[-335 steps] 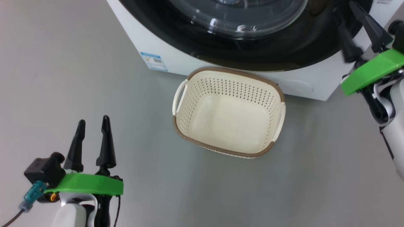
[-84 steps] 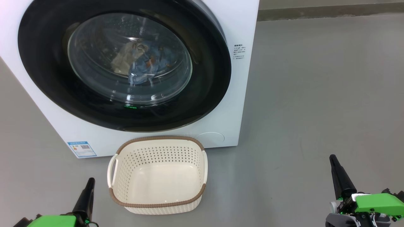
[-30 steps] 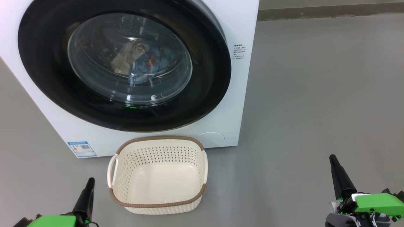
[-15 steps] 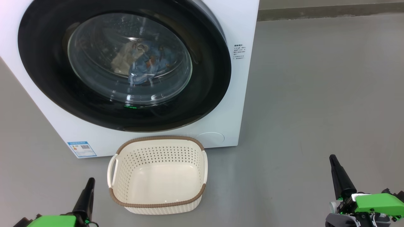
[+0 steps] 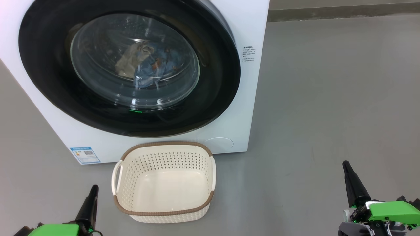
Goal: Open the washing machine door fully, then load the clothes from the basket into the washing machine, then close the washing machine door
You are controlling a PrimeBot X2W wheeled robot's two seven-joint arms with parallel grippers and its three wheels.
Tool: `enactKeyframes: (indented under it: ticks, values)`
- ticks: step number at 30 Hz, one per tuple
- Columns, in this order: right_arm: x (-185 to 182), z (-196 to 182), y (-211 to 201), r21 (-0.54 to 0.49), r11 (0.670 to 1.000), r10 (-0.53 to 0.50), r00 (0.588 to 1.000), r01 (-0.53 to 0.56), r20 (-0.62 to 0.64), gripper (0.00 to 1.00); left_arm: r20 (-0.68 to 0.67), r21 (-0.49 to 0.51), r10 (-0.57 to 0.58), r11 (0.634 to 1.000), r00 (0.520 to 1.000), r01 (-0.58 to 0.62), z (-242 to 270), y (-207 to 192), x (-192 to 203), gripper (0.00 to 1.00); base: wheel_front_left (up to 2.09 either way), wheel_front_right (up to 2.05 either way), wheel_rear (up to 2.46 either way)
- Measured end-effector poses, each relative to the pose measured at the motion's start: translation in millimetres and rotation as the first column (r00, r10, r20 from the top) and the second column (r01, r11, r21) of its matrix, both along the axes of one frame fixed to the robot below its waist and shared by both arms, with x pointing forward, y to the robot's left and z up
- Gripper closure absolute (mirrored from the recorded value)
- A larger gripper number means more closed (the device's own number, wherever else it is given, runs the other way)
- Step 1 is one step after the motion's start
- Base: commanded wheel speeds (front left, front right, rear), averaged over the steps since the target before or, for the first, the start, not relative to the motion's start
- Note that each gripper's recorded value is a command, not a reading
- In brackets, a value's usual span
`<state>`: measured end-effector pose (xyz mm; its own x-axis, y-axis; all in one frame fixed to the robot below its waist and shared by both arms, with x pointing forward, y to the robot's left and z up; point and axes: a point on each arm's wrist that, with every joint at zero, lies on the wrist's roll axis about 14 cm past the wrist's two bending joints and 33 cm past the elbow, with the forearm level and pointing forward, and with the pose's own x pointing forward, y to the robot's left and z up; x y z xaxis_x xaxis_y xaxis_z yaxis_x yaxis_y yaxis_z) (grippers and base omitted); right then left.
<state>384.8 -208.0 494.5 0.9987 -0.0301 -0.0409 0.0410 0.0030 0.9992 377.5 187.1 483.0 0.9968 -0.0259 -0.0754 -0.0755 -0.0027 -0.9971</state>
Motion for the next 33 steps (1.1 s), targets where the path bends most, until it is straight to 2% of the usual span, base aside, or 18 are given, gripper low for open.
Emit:
enactKeyframes:
  ticks: [33]
  values:
    - [0.0, 0.0, 0.0, 0.000, 1.000, 0.000, 1.000, 0.000, 0.000, 1.00, 0.000, 0.000, 0.000, 1.000, 1.000, 0.000, 0.0, 0.0, 0.0, 1.00, 0.00, 0.00, 0.00]
